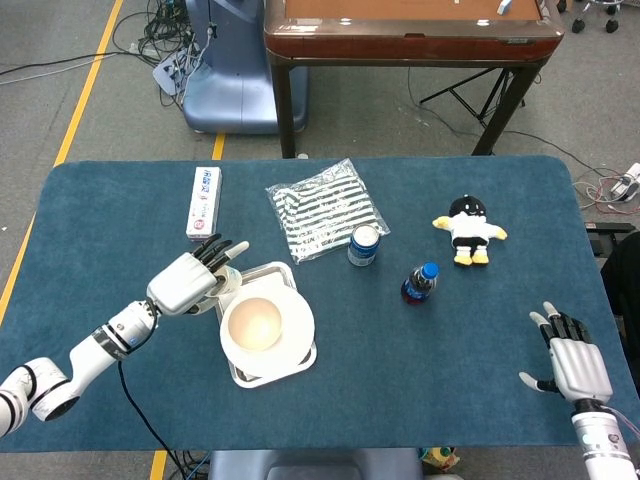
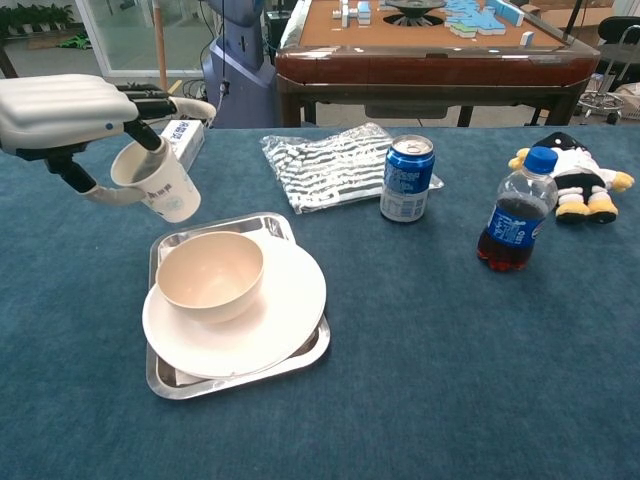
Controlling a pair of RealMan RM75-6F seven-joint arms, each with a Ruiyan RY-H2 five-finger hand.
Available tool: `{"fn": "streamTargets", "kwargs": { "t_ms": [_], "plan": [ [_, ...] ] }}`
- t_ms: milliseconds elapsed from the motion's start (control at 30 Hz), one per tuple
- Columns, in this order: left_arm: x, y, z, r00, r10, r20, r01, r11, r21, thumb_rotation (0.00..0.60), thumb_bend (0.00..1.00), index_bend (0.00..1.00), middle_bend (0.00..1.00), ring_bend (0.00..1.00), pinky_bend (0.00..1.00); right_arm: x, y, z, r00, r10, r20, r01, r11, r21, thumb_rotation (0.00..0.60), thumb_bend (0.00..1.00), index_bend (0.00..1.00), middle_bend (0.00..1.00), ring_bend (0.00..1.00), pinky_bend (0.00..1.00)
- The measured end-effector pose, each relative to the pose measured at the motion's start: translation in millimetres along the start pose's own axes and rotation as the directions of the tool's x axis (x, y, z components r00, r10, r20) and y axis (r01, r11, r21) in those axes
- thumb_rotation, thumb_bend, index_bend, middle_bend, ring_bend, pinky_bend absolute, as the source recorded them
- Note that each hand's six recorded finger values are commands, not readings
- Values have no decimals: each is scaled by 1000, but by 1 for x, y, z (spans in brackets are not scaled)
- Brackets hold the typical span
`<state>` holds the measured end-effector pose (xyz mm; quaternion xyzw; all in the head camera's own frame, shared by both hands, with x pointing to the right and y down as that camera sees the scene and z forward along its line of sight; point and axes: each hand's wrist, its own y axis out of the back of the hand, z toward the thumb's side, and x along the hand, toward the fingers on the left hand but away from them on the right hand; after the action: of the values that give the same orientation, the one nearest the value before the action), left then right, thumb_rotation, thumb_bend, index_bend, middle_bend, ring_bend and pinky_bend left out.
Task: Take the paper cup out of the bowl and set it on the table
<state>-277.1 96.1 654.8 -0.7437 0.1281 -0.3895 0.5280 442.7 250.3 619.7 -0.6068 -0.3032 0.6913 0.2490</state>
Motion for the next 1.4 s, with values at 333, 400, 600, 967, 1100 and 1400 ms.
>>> {"fn": "streamTargets", "kwargs": {
  "t_ms": [333,400,600,967,1100,1400],
  "plan": [
    [-4,-20,-32,999,-35,-39,35,999,1,600,319,625,0,0,0,-4,-6,3,1000,15,12,-15,1000,4,600,224,0,0,0,0],
    [-7,-24,-37,998,-42,-48,42,999,-5,600,319,625,0,0,0,-4,-6,4,1000,15,13,-15,1000,6,600,224,0,0,0,0],
    [-18,-39,-47,996,-58,-73,56,998,-35,600,319,625,0,0,0,-3,-7,8,1000,8,11,-8,1000,11,600,224,0,0,0,0],
    [-33,-59,-60,991,-87,-103,81,995,-61,600,319,625,0,0,0,-1,-12,16,1000,14,-2,-14,1000,25,600,223,0,0,0,0],
    [-36,-68,-63,988,-109,-109,102,993,-66,600,319,625,0,0,0,-2,-14,17,1000,21,-1,-21,999,28,600,224,0,0,0,0],
    [-42,-87,-63,982,-152,-110,142,986,-90,600,319,584,0,0,0,-3,-15,17,1000,26,-1,-25,999,29,600,224,0,0,0,0]
  ]
}}
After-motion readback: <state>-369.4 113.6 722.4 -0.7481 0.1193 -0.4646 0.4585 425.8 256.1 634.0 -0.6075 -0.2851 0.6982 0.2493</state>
